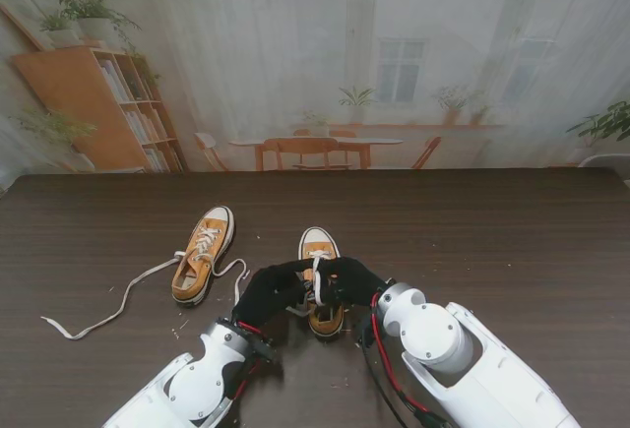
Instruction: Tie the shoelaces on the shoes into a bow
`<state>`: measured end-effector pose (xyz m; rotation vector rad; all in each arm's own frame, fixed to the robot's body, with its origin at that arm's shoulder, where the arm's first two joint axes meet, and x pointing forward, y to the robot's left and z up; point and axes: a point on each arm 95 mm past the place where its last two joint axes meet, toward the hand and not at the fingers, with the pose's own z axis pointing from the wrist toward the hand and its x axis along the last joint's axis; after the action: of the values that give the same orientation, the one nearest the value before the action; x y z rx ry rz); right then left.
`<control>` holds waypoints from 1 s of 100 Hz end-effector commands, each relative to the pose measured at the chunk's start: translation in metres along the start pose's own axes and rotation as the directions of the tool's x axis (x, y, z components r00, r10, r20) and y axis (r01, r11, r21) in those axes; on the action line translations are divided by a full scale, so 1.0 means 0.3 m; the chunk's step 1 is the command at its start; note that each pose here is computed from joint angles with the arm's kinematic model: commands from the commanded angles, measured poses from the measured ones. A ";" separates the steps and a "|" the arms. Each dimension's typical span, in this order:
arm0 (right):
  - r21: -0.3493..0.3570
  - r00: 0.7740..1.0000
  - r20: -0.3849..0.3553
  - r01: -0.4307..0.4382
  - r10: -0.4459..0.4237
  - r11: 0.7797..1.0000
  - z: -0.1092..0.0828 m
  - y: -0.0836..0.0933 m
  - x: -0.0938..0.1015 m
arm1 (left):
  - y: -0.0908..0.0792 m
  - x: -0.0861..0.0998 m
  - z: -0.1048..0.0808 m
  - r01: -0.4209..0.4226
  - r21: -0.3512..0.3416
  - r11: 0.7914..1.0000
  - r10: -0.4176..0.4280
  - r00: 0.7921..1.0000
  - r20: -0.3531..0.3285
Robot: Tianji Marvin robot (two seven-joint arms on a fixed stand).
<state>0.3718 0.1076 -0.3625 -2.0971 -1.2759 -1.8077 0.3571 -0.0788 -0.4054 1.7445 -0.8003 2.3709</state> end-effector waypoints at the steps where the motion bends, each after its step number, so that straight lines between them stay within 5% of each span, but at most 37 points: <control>1: 0.019 1.000 -0.002 0.004 -0.003 1.000 0.000 -0.003 0.001 | 0.002 0.006 0.003 -0.016 -0.036 0.999 0.016 1.000 -0.002; 50: 0.007 1.000 -0.013 0.000 0.000 1.000 0.002 -0.003 -0.001 | -0.002 0.003 0.011 -0.173 -0.036 0.984 0.174 0.984 0.038; 100: -0.064 0.999 -0.032 -0.014 0.012 0.998 0.007 0.018 0.013 | -0.009 0.005 0.008 -0.185 -0.053 0.981 0.187 0.982 0.036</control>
<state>0.3719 0.1047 -0.3682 -2.1272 -1.2228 -1.8612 0.3667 -0.0773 -0.3946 1.7615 -1.0103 2.4496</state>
